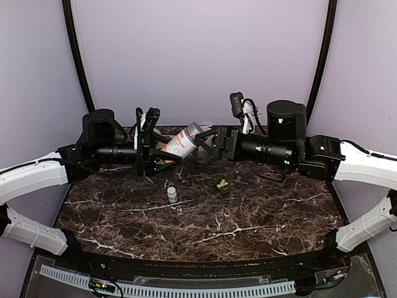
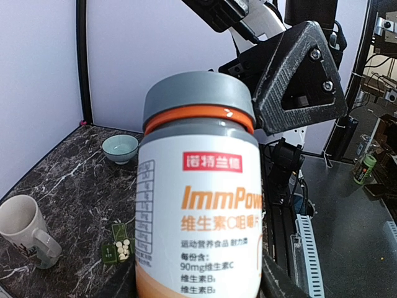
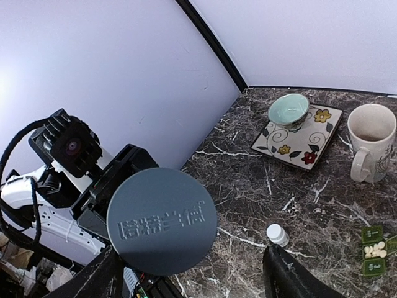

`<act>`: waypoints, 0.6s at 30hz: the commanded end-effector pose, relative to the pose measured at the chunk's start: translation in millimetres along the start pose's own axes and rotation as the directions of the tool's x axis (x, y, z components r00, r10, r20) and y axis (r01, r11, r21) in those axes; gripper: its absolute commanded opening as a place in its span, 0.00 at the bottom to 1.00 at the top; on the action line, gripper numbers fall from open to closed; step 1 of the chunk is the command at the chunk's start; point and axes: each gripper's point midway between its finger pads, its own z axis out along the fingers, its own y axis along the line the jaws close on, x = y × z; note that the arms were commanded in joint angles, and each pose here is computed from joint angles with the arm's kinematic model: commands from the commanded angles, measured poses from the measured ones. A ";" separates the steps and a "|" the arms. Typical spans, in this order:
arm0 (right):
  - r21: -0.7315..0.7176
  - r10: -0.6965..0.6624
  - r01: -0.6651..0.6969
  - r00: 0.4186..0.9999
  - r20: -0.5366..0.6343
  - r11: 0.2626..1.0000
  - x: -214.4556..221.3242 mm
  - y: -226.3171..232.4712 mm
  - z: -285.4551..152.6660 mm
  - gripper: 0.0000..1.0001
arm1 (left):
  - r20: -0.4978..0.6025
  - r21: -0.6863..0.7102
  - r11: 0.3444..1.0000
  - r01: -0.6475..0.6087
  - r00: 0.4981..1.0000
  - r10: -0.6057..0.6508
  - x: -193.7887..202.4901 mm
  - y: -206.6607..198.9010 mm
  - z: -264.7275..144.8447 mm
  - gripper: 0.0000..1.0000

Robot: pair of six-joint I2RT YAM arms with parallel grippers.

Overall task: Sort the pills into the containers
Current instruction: Screw the lid of the pill bottle onto the pill bottle.

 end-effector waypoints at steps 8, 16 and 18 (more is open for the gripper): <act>-0.077 -0.206 0.210 0.977 0.047 0.975 -14.0 18.0 -24.9 0.81 | 0.065 0.205 0.978 0.030 0.997 -0.044 -33.4 -15.9 -10.0 0.00; -0.148 -0.360 0.363 0.932 0.047 0.920 -14.1 33.8 -32.8 0.82 | -0.032 0.404 0.901 0.161 0.986 -0.162 -28.1 -27.9 -5.9 0.00; -0.159 -0.374 0.377 0.926 0.046 0.913 -13.0 35.1 -32.4 0.82 | -0.048 0.429 0.886 0.178 0.984 -0.174 -27.2 -30.1 -5.0 0.00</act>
